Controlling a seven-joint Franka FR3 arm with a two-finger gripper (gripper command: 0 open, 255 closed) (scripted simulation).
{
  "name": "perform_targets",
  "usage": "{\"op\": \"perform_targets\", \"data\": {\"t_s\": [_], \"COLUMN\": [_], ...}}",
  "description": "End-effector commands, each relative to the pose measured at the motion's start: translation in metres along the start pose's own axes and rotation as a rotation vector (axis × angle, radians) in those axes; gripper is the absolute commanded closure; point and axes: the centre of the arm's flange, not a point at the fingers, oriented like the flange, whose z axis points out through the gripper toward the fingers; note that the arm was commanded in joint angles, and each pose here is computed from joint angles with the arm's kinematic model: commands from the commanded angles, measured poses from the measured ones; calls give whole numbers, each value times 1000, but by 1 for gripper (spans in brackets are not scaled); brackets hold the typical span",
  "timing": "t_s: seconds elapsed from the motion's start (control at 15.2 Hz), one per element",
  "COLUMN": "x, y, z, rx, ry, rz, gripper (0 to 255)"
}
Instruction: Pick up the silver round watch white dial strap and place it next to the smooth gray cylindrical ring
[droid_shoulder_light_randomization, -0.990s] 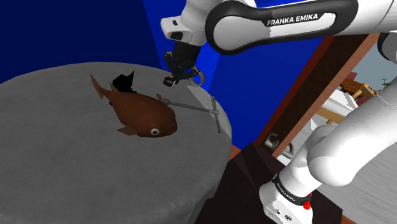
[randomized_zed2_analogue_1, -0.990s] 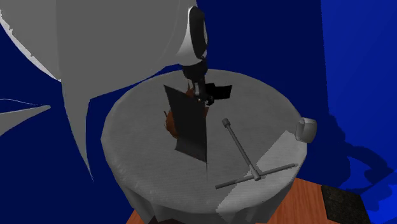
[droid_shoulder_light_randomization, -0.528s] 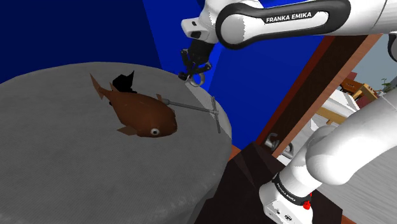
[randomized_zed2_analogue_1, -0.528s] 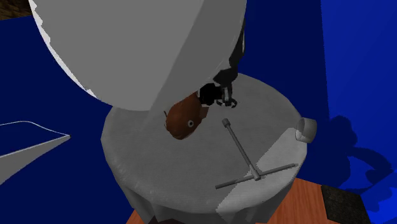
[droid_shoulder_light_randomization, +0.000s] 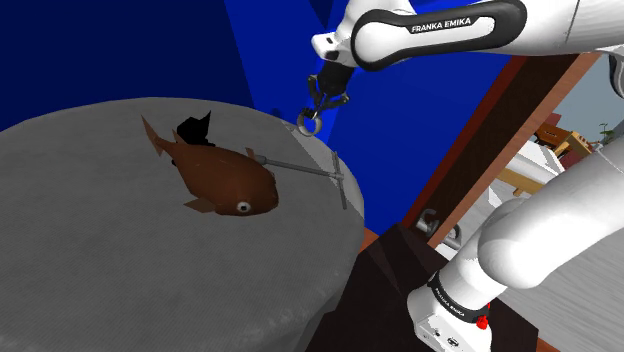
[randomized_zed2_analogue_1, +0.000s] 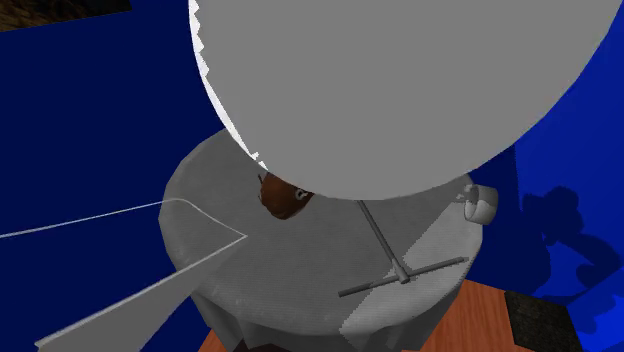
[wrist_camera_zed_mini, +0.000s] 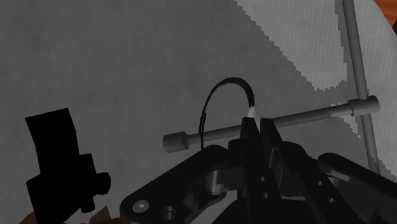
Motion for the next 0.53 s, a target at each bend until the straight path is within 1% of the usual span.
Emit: {"op": "perform_targets", "data": {"t_s": [0.0, 0.46], "x": [-25, -114], "y": [-6, -29], "z": [2, 16], "rx": [0, 0], "ry": [0, 0], "rz": [-2, -2], "gripper": [255, 255]}}
